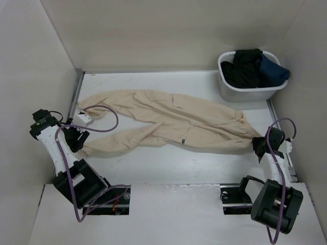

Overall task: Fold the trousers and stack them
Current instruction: Flatten the trousers out

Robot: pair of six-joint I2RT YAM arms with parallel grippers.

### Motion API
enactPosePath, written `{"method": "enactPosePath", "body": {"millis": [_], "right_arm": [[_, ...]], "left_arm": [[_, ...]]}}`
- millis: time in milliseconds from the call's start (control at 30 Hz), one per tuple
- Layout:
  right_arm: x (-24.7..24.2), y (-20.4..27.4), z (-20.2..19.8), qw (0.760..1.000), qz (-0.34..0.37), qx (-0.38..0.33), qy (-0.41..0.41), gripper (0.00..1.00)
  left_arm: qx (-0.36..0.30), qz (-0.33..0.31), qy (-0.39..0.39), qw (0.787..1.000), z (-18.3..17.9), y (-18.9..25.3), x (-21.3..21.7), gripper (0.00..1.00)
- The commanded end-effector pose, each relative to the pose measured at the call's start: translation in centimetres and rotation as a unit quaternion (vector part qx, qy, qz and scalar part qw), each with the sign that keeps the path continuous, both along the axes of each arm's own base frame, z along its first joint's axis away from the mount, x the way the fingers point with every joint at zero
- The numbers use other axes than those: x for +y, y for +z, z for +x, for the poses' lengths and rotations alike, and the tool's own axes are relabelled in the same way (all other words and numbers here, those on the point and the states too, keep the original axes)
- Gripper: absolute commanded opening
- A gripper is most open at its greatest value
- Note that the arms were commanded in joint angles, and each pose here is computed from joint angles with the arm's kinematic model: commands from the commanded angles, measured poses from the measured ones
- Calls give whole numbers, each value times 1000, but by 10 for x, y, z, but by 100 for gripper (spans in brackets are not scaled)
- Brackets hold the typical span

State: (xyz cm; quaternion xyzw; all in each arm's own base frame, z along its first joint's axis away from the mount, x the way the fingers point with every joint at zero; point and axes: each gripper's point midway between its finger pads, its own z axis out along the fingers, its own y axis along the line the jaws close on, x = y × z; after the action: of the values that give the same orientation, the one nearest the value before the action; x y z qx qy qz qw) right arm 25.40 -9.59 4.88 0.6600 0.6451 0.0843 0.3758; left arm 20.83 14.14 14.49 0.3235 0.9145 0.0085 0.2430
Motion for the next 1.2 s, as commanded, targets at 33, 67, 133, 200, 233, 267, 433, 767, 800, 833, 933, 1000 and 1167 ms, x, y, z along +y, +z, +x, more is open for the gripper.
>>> {"method": "enactPosePath", "body": {"millis": [33, 67, 133, 200, 233, 267, 433, 767, 800, 833, 933, 1000, 1167], "right_arm": [[-7, 29, 19, 999, -20, -45, 2, 2], [-6, 29, 19, 999, -18, -48, 1, 2], [-4, 30, 20, 998, -12, -56, -3, 2], [-3, 32, 19, 998, -11, -61, -6, 3], [-3, 33, 19, 998, -12, -62, -5, 3], [-3, 34, 19, 998, -14, -63, -5, 3], [-5, 35, 15, 998, -17, -67, -9, 4], [1, 32, 12, 997, -6, -79, -4, 5], [-2, 33, 11, 997, -9, -82, -6, 5], [-3, 33, 9, 997, -11, -82, -9, 6], [-3, 32, 8, 997, -11, -81, -11, 6], [-2, 30, 8, 997, -6, -80, -11, 6], [-8, 38, 10, 996, -10, -91, -17, 6]], "left_arm": [[76, -20, -55, 995, -41, -23, -41, 55], [62, -10, -38, 997, -34, -27, -35, 55], [26, 6, 3, 1000, -15, -29, -20, 58], [-7, -1, 50, 999, 4, -21, -6, 59], [-18, -16, 78, 997, 12, -16, 1, 59], [-28, -40, 104, 993, 20, -9, 5, 59], [-72, -162, 225, 958, 57, 19, 30, 60], [91, -33, 133, 986, 47, -83, 20, 53], [83, -18, 120, 989, 46, -79, 19, 54], [79, -3, 97, 992, 46, -75, 15, 55], [82, 37, 35, 995, 46, -74, 5, 57], [95, 64, -21, 993, 45, -77, -6, 57], [111, 108, -196, 968, 30, -79, -62, 60]]}}
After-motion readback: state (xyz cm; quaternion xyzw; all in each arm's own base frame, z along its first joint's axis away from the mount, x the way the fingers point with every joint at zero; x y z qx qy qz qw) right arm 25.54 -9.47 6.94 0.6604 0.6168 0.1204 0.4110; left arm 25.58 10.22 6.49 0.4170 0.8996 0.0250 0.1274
